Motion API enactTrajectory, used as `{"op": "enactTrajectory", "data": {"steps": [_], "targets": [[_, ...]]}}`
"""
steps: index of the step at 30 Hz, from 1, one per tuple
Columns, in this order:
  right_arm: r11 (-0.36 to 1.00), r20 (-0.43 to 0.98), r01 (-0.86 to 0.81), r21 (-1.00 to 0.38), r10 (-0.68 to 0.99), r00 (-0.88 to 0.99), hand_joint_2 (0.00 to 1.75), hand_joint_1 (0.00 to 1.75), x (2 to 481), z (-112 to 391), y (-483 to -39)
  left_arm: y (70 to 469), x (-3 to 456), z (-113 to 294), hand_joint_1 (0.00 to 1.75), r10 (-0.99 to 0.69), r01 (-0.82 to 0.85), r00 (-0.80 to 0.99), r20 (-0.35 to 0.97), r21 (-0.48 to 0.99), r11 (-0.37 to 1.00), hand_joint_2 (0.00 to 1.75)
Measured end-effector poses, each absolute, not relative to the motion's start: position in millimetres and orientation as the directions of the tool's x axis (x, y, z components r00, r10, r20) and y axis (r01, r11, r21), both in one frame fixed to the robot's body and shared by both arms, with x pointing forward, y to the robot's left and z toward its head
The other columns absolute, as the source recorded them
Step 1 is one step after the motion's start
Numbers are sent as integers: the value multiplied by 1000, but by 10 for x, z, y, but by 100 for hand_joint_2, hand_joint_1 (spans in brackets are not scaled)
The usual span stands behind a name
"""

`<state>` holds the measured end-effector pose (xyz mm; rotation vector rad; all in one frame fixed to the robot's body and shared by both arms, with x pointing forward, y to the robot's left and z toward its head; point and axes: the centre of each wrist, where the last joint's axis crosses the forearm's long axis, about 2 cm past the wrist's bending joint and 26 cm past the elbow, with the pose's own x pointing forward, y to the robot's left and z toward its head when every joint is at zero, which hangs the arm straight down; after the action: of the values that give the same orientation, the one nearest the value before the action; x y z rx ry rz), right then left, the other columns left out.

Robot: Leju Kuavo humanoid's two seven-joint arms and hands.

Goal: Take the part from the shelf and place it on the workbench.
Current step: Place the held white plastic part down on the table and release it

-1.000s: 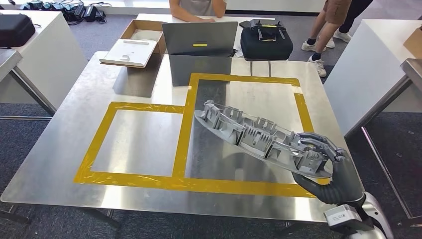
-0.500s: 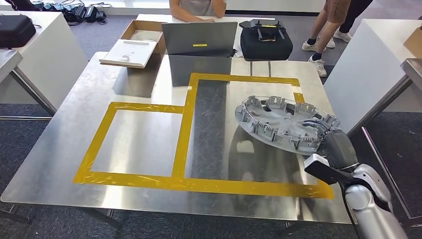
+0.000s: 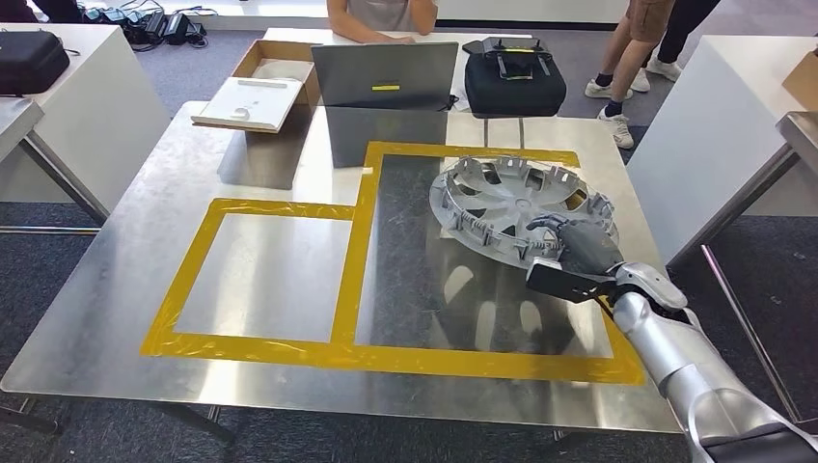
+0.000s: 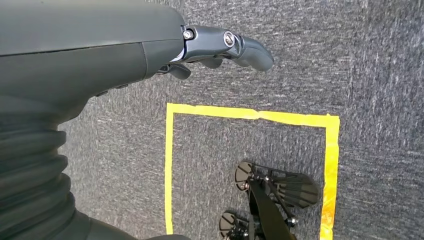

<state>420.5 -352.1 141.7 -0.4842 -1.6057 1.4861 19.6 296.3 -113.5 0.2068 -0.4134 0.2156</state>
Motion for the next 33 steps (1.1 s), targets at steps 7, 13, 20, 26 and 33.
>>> {"op": "enactTrajectory", "data": {"steps": [7,13,20,26,33], "targets": [[192,359,-328,-925,723,-590,175,175,4277,1378,-3058,2946,190,-1135,0,162,-248,891,424,158,956,175],[178,372,-350,-920,679,-632,175,175,4307,1400,-2715,2926,194,-1136,0,166,-250,882,441,138,958,175],[171,380,-364,-916,661,-647,175,175,4283,1370,-2556,2902,192,-1136,0,169,-254,877,450,136,958,175],[159,386,-381,-911,658,-647,0,0,4270,1342,-2544,2894,187,-1135,0,180,-279,874,451,163,947,175],[145,381,-386,-911,654,-654,0,0,4311,1399,-2520,2872,175,-1136,0,183,-282,870,458,157,947,0]]}}
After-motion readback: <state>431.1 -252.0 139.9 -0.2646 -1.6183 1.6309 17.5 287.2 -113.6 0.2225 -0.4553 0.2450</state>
